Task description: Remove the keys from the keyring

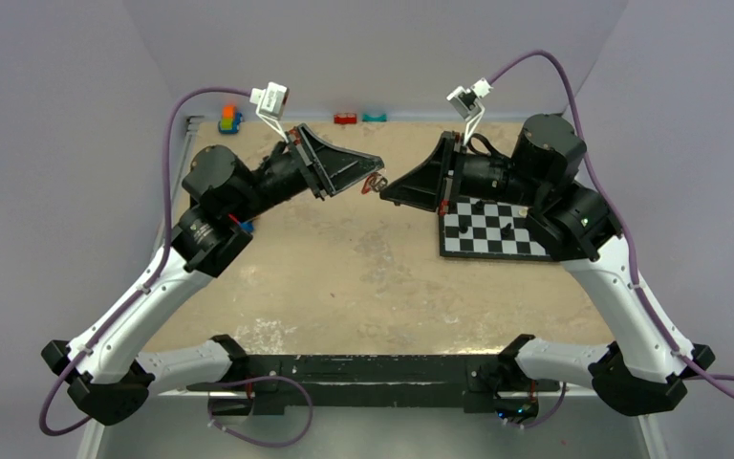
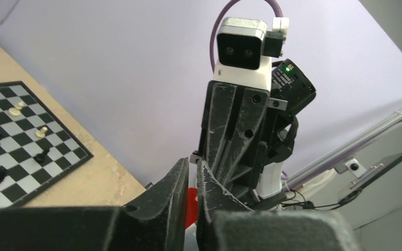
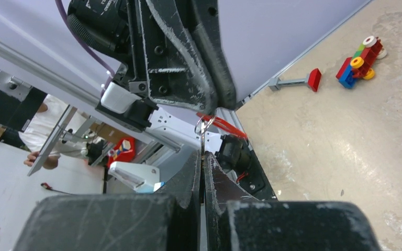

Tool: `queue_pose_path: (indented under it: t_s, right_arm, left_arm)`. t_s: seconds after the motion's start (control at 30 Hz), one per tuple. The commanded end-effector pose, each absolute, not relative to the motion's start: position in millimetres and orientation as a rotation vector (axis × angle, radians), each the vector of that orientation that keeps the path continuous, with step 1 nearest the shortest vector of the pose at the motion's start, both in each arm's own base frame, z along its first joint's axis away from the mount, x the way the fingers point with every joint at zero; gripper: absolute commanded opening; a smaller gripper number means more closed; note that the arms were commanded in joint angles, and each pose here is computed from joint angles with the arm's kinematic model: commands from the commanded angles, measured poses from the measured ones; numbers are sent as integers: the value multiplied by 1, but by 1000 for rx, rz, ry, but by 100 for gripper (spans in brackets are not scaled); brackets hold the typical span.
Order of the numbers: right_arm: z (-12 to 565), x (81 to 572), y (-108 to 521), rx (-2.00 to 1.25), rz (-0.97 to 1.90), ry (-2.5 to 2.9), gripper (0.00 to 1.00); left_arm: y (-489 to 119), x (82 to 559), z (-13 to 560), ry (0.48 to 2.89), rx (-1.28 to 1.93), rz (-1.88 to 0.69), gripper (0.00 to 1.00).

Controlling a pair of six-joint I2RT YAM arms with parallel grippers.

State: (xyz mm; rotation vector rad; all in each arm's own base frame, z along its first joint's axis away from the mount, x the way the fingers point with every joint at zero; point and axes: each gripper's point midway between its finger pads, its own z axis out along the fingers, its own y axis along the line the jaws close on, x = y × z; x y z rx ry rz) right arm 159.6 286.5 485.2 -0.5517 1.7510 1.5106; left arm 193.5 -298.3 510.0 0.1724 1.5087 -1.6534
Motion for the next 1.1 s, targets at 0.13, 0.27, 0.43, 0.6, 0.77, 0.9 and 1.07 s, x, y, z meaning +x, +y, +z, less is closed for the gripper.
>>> queue_pose_path:
  t_s: [0.13, 0.27, 0.43, 0.6, 0.77, 0.9, 1.07]
  right_arm:
    - [494, 142, 287, -622, 1563, 1714, 0]
    - [494, 142, 287, -623, 1565, 1713, 0]
    - [492, 142, 287, -624, 1563, 1718, 0]
    - [489, 142, 287, -623, 1561, 1727, 0]
    - [488, 141, 286, -622, 1558, 1727, 0]
    - [487, 141, 285, -620, 1556, 1730, 0]
    - [484, 140, 284, -622, 1554, 1741, 0]
  left_arm:
    - [-291, 198, 520, 1454, 163, -1598, 40]
    - [-290, 197, 522, 1450, 170, -1592, 45]
    - [-287, 194, 522, 1463, 205, -1554, 46]
    - [-284, 190, 525, 1475, 279, -1497, 48]
    - [-276, 188, 526, 1483, 311, -1438, 48]
    - [-270, 184, 530, 1470, 346, -1405, 49]
    - [-268, 175, 532, 1460, 434, -1376, 48]
